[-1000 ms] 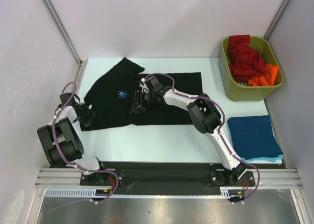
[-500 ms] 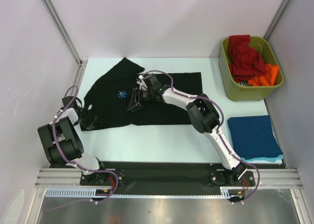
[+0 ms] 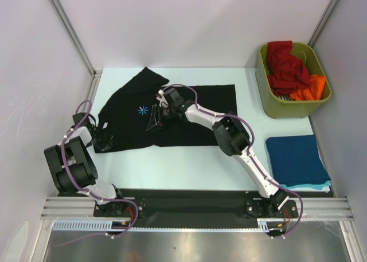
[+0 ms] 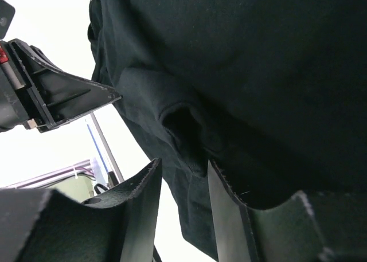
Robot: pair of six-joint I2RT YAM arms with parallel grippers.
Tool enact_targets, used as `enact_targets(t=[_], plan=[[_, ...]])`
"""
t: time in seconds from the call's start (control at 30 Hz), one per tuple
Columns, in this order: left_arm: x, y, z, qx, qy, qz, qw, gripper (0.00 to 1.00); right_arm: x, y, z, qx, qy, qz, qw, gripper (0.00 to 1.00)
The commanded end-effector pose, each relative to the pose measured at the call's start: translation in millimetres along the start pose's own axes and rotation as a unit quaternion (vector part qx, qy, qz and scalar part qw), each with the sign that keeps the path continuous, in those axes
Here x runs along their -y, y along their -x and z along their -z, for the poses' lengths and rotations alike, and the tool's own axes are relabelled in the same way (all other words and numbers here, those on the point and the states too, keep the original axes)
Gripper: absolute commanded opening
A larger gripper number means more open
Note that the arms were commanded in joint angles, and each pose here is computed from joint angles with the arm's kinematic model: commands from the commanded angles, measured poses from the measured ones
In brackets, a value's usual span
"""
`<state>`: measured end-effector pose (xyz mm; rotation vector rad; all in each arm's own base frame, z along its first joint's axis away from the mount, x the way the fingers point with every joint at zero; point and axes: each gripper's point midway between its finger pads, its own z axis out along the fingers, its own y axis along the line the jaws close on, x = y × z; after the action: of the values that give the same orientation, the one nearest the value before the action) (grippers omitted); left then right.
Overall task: Fold and stack the t-shirts
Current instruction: Fold the tshirt
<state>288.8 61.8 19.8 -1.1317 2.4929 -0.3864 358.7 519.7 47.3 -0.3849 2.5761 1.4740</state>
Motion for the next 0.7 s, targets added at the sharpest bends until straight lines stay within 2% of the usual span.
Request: enact_targets(t=[0.0, 0.17, 0.3, 0.57, 0.67], plan=[[14, 12, 11, 0.017, -0.022, -0.009, 1.0, 0.11, -18, 4, -3, 0.002, 0.015, 0.021, 1.0, 0.42], [21, 21, 18, 0.026, -0.027, -0.013, 0.999, 0.08, -20, -2, -6, -0.003, 0.012, 0.019, 1.0, 0.38], [30, 30, 27, 0.041, -0.041, -0.014, 0.998, 0.0, -23, 1, -1, -0.002, 0.018, 0.001, 1.0, 0.16], [77, 71, 48, 0.115, -0.132, -0.021, 0.984, 0.0, -55, 48, 26, 0.072, 0.062, -0.022, 0.995, 0.1], [94, 88, 48, 0.134, -0.165, -0.022, 0.977, 0.0, -48, 65, 29, 0.093, 0.076, -0.039, 0.992, 0.1]])
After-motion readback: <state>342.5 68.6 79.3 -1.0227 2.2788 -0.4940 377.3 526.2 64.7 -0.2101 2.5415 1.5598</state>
